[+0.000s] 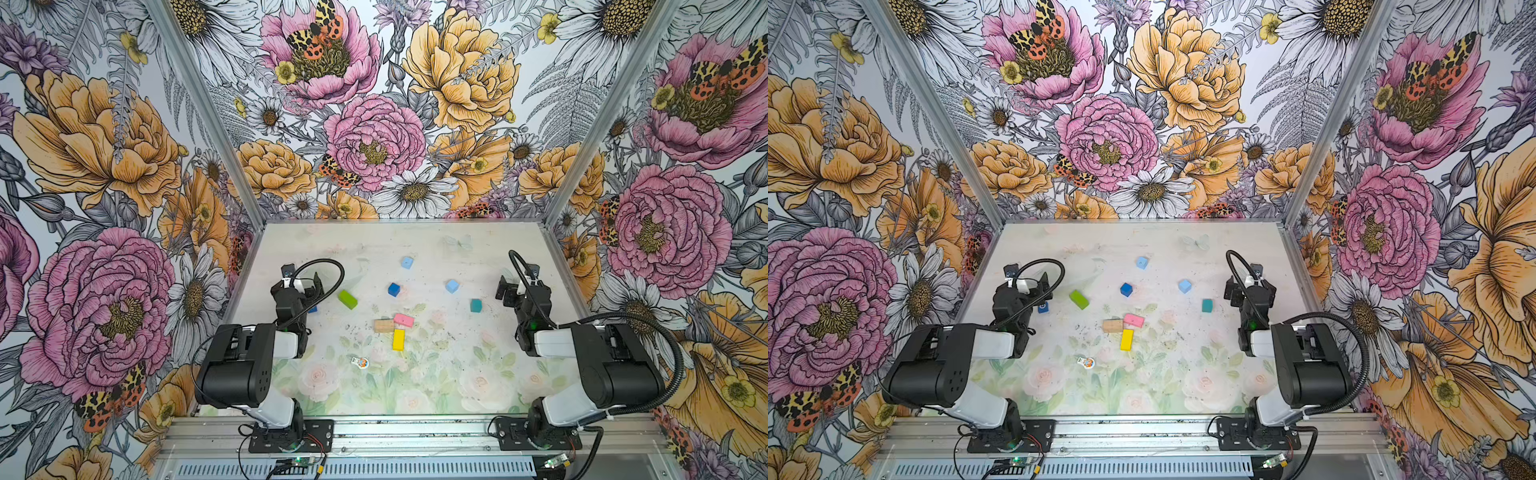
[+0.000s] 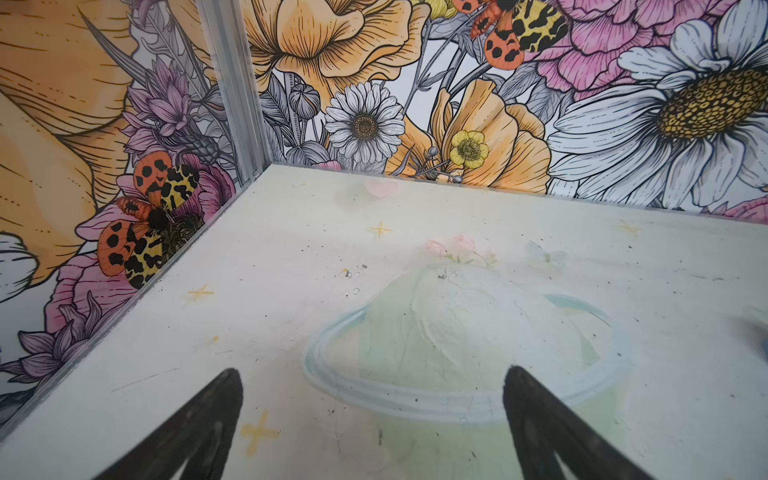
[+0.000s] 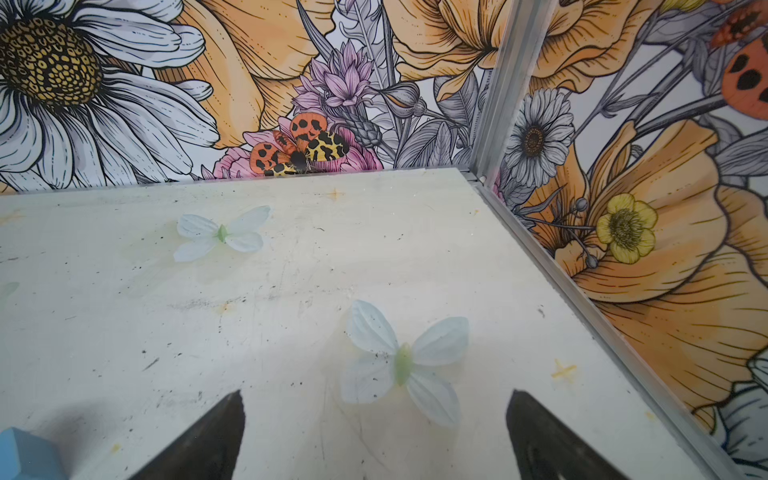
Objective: Build the wood block tower
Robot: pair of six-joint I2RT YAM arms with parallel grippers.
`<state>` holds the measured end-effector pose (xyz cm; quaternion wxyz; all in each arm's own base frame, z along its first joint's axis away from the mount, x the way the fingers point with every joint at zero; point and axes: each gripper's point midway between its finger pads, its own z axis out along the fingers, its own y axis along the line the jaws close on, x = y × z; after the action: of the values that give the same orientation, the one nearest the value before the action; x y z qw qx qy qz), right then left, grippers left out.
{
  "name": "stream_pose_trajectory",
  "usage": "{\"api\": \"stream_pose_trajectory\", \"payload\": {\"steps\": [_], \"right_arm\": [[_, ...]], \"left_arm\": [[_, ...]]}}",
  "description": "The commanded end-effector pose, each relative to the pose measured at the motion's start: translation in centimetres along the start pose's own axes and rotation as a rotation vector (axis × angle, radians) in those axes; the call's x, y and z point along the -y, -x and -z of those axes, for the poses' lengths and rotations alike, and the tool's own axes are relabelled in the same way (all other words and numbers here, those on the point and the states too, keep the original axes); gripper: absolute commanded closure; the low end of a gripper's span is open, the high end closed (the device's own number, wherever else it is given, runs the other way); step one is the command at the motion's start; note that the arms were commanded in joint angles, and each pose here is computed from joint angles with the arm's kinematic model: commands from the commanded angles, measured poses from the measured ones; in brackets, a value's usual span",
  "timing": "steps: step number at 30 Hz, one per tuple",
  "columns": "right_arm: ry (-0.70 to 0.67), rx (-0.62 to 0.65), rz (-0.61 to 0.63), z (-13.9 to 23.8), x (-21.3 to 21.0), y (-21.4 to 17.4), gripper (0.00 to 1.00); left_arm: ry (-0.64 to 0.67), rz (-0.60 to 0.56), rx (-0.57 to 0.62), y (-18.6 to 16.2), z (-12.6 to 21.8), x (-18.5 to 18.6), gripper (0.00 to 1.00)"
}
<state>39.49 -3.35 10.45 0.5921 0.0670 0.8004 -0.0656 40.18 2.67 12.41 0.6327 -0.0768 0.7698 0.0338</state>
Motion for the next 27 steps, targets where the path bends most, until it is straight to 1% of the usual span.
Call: {"api": "stream_pose_trajectory", "payload": {"steps": [1, 27], "right_arm": [[0.012, 0.024, 0.003, -0.24, -0.21, 0.92, 0.00], [0.004, 0.026, 0.008, -0.18, -0.23, 0.89, 0.00]], "left_arm": [[-0.038, 0.003, 0.017, 0.60, -0.12, 0.21, 0.01], [-0.054, 0.013, 0.022, 0.67, -0.05, 0.22, 0.01]]}}
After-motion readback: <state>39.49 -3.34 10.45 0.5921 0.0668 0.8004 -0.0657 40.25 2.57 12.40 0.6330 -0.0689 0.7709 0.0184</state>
